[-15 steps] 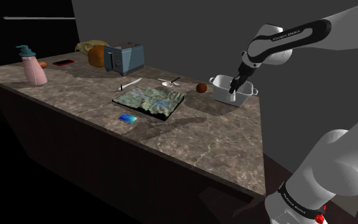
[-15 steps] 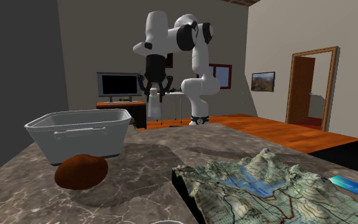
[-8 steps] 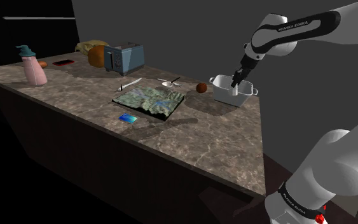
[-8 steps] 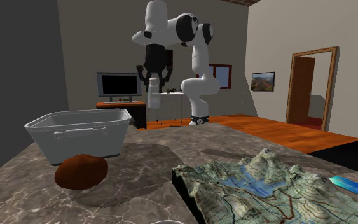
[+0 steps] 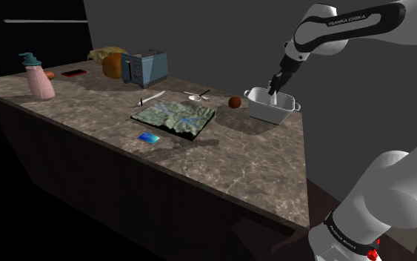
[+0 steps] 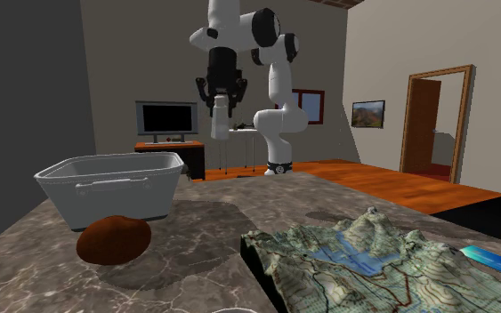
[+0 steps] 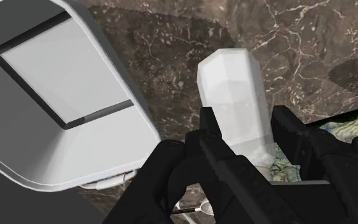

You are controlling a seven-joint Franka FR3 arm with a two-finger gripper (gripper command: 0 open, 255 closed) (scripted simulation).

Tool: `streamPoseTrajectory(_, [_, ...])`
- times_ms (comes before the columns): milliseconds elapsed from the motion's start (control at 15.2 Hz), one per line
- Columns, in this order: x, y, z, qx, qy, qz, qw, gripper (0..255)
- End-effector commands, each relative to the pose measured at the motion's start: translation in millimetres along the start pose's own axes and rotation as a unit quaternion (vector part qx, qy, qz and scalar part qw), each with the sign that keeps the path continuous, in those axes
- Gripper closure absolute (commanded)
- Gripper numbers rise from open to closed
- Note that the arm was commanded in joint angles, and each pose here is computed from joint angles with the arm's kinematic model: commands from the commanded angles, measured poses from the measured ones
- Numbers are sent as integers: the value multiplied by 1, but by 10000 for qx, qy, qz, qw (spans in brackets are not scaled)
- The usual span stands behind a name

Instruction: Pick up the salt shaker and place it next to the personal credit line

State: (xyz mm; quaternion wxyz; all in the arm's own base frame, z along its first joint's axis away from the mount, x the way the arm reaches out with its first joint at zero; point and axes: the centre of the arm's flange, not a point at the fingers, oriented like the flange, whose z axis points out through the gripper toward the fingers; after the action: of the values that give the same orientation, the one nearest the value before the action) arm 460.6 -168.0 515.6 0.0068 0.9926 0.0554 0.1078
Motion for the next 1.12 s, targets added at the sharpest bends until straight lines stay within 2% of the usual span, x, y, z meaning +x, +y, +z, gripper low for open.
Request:
streamPoseTrajectory(0, [10, -20, 1, 0, -1, 4, 10000, 255])
streamPoseTrajectory(1056, [100, -211, 15, 0, -1, 4, 10000, 255])
